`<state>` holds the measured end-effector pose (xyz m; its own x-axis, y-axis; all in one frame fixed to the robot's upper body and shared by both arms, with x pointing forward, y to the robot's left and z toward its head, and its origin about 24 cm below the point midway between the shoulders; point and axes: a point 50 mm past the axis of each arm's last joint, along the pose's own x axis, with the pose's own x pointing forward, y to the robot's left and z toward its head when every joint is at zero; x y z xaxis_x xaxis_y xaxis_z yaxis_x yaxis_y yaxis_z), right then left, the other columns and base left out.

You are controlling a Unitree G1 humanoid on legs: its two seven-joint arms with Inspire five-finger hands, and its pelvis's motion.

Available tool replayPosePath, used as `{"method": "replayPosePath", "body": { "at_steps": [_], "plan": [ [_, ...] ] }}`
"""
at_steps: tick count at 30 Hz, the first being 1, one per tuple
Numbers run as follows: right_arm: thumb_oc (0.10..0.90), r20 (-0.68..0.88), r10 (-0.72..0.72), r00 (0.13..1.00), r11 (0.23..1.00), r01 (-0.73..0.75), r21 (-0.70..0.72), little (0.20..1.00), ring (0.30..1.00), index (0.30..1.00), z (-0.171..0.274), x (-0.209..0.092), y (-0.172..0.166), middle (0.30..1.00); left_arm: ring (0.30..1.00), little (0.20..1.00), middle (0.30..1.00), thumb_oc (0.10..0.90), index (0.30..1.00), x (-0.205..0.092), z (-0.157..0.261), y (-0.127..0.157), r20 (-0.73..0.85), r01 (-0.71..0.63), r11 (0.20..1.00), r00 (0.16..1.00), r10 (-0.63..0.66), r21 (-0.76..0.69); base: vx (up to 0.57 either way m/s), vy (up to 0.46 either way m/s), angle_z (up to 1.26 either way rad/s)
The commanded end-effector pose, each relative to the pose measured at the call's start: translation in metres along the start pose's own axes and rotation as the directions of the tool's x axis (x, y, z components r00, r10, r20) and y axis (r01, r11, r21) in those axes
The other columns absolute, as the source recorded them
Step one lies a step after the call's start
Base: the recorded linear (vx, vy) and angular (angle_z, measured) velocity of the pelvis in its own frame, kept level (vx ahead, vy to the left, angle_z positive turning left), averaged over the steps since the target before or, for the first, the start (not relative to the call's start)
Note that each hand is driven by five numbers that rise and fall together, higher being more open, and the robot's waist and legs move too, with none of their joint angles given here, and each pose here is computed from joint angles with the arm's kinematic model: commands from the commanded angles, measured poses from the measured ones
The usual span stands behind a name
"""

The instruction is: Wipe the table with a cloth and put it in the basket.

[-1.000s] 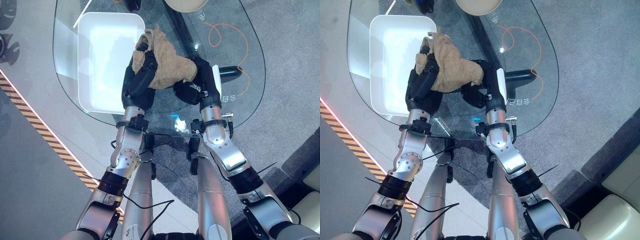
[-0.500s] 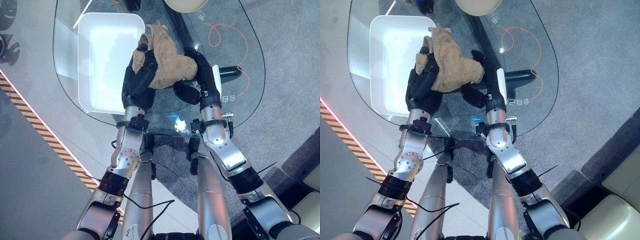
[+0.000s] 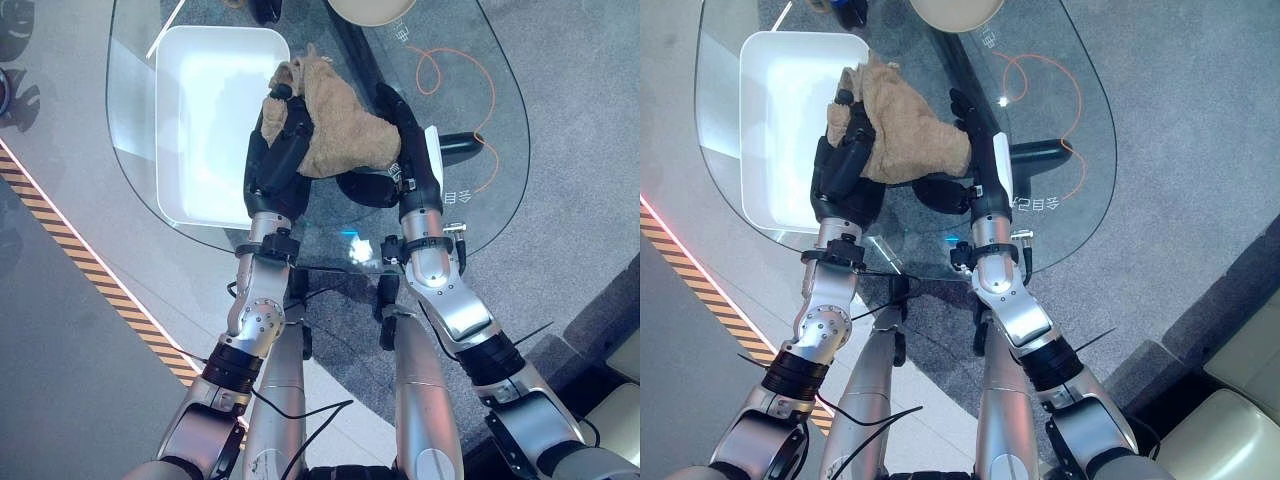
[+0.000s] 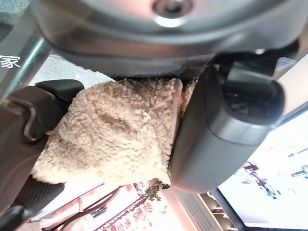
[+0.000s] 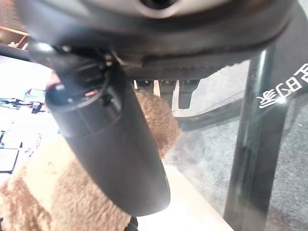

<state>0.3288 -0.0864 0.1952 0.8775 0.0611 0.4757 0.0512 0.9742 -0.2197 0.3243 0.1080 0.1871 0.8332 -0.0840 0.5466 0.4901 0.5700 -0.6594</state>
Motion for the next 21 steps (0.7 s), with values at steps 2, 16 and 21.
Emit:
{"method": "replayPosePath", "body": {
  "at_steps": [2,16,21],
  "plan": [
    [0.800,0.386,-0.058,0.921,0.982,-0.017,0.189,0.900,0.900,0.900,0.090,0.007,0.001,0.900,0.300,0.200,0.300,0.100,0.300,0.016,0.041,-0.064,0.272,0.323,0.946,0.911,-0.310,-0.005,0.00,0.000,0.00],
    [0.800,0.365,-0.075,0.928,0.983,0.009,0.181,0.900,0.900,0.900,0.086,0.009,-0.001,0.900,0.300,0.200,0.300,0.100,0.300,0.017,0.059,-0.061,0.378,0.304,0.953,0.880,-0.286,0.013,0.00,0.000,0.00],
    [0.800,0.348,-0.124,0.929,0.988,0.082,0.132,0.900,0.900,0.900,0.080,0.009,-0.005,0.900,0.300,0.200,0.300,0.100,0.300,0.015,0.065,-0.058,0.413,0.292,0.956,0.867,-0.278,0.031,0.00,0.000,0.00]
  ]
}}
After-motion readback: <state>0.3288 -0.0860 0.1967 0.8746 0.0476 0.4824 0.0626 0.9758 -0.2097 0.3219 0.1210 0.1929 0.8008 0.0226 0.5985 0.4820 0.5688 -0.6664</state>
